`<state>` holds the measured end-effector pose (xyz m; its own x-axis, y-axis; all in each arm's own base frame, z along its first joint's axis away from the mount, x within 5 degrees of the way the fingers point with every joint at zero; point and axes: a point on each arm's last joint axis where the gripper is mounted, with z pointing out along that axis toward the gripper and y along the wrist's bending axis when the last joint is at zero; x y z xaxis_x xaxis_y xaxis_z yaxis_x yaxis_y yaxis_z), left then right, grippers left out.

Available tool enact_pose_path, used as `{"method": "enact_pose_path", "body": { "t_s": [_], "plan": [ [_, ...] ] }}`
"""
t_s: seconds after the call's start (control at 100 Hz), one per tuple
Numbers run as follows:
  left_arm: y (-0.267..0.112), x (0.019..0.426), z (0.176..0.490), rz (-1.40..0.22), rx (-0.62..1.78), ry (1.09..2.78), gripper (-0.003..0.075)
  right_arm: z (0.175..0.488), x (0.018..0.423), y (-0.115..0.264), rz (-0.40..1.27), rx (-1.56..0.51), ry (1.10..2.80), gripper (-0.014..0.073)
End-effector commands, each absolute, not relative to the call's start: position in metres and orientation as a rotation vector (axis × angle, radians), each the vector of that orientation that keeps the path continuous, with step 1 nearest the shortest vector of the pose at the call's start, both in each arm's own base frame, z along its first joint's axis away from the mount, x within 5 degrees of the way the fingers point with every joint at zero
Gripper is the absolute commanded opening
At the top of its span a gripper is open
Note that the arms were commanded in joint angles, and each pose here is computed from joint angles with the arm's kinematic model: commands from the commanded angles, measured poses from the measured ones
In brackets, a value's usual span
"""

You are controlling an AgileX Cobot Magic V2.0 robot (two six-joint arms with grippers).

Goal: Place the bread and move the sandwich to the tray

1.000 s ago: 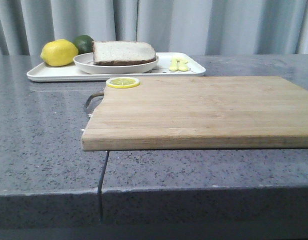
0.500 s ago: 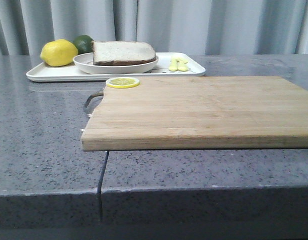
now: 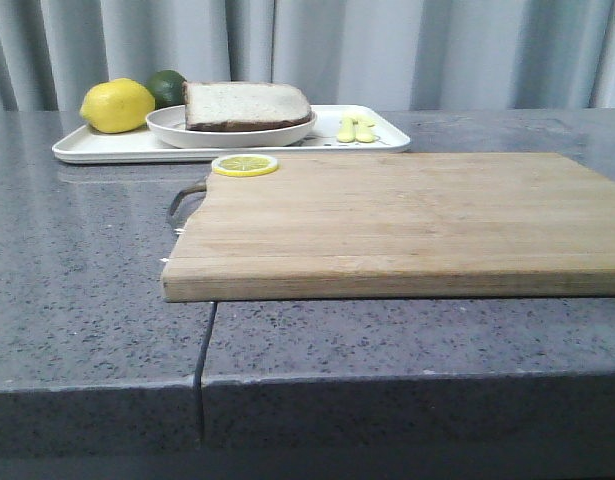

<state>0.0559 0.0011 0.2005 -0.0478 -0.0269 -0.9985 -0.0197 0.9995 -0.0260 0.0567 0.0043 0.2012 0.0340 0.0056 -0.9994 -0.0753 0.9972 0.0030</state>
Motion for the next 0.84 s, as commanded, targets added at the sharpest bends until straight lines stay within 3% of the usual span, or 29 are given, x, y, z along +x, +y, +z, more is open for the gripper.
{"method": "enact_pose_path", "body": {
  "t_s": [0.0,0.83],
  "plan": [
    [0.0012,0.0543,0.2031,-0.012,-0.044,1.530,-0.0019,0.2073,0.0550,0.0036,0.047,-0.054,1.464,-0.0116],
    [0.0012,0.0543,0.2031,-0.012,-0.044,1.530,-0.0019,0.2047,0.0553,0.0037,0.047,-0.056,1.492,-0.0116]
  ]
}}
